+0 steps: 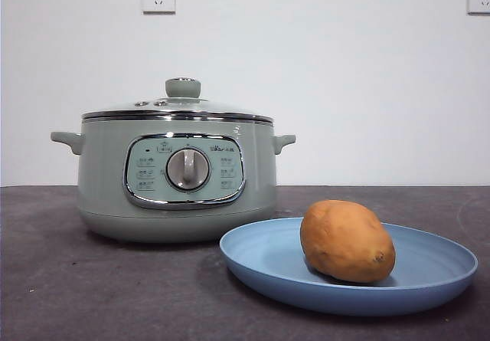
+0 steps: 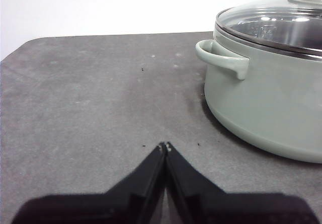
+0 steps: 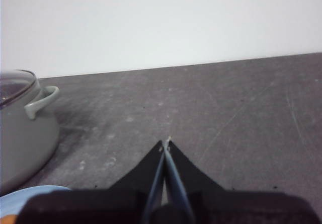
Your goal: Take the potato out from the steamer,put the potato on the plate,close the lid
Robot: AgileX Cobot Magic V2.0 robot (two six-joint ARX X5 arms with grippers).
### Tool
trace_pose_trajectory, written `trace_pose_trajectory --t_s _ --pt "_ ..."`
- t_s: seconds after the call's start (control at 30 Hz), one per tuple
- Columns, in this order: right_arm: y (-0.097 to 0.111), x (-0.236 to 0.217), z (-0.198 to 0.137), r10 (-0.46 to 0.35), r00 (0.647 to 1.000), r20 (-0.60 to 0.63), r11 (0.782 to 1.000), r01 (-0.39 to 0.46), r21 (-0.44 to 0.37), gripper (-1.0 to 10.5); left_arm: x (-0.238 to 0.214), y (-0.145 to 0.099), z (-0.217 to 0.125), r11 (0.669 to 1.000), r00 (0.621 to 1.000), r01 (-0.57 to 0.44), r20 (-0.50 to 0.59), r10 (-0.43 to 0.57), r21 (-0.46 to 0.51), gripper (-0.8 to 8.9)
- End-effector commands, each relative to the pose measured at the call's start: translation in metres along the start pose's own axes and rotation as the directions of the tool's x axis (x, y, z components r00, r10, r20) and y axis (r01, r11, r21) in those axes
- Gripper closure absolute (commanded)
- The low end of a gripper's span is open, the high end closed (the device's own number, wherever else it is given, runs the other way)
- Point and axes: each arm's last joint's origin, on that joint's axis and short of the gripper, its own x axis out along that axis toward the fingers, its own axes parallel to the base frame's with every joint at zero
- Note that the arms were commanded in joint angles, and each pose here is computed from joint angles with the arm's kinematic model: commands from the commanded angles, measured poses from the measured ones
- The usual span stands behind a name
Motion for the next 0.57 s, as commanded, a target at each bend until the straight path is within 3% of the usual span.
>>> trace_pose_trajectory --t_s 0.03,0.57 --pt "-0.001 0.001 -0.009 -0.007 1.0 0.003 1.0 0.007 0.012 9.5 0.001 0.0 -0.005 1.0 1.0 -0.005 -0.012 0.005 -0.011 8.17" --pt "-0.003 0.001 -0.034 -0.014 0.993 -0.119 0.999 0.019 0.043 9.5 0.001 0.0 -0.005 1.0 1.0 -0.005 -0.012 0.005 -0.011 8.17"
